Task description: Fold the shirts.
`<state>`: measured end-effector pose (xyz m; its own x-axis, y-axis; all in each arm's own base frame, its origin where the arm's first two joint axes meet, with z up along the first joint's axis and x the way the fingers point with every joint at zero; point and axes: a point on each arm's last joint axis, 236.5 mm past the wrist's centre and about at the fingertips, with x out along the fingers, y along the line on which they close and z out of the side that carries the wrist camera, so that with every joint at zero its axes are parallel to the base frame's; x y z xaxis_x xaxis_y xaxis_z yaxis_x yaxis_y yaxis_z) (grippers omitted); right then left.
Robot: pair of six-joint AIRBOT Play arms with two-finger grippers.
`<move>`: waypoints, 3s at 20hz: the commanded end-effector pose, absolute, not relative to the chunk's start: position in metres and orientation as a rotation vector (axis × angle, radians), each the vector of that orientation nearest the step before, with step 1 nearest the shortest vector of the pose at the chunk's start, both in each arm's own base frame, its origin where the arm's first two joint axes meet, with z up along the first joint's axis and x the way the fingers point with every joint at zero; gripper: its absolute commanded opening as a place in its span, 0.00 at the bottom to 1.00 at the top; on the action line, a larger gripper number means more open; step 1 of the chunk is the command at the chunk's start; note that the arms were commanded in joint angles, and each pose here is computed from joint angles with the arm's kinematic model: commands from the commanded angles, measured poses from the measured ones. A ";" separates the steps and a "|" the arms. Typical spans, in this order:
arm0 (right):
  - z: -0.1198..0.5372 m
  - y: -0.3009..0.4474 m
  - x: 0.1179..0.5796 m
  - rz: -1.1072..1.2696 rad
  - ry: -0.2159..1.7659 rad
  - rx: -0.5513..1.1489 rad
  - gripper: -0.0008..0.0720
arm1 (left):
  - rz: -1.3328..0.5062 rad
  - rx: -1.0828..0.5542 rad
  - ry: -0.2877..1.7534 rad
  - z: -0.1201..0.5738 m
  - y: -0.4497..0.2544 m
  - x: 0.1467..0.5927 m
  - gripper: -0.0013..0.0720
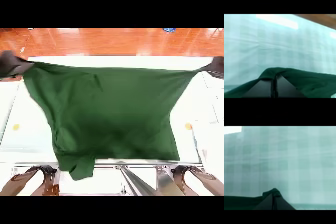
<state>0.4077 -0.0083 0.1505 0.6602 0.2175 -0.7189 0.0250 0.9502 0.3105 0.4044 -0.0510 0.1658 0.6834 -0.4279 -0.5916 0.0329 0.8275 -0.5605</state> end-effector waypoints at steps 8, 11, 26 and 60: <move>0.005 -0.014 0.564 0.127 0.969 0.625 0.04 | -0.203 -0.771 1.027 -0.001 -0.058 0.585 0.04; -0.011 -0.010 0.556 0.148 1.039 0.614 0.04 | -0.209 -0.779 1.058 -0.008 -0.061 0.584 0.04; -0.076 0.004 0.407 0.211 1.547 0.509 0.04 | -0.371 -0.464 1.724 -0.058 -0.043 0.398 0.04; -0.032 0.021 0.294 0.150 1.156 0.857 0.57 | 0.005 -0.972 1.641 -0.098 -0.019 0.169 0.71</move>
<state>0.3049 0.0058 -0.0273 0.3995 0.4865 -0.7770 0.3170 0.7220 0.6150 0.1889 -0.0064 -0.0870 -0.0089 -0.5493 -0.8356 -0.5450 0.7032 -0.4565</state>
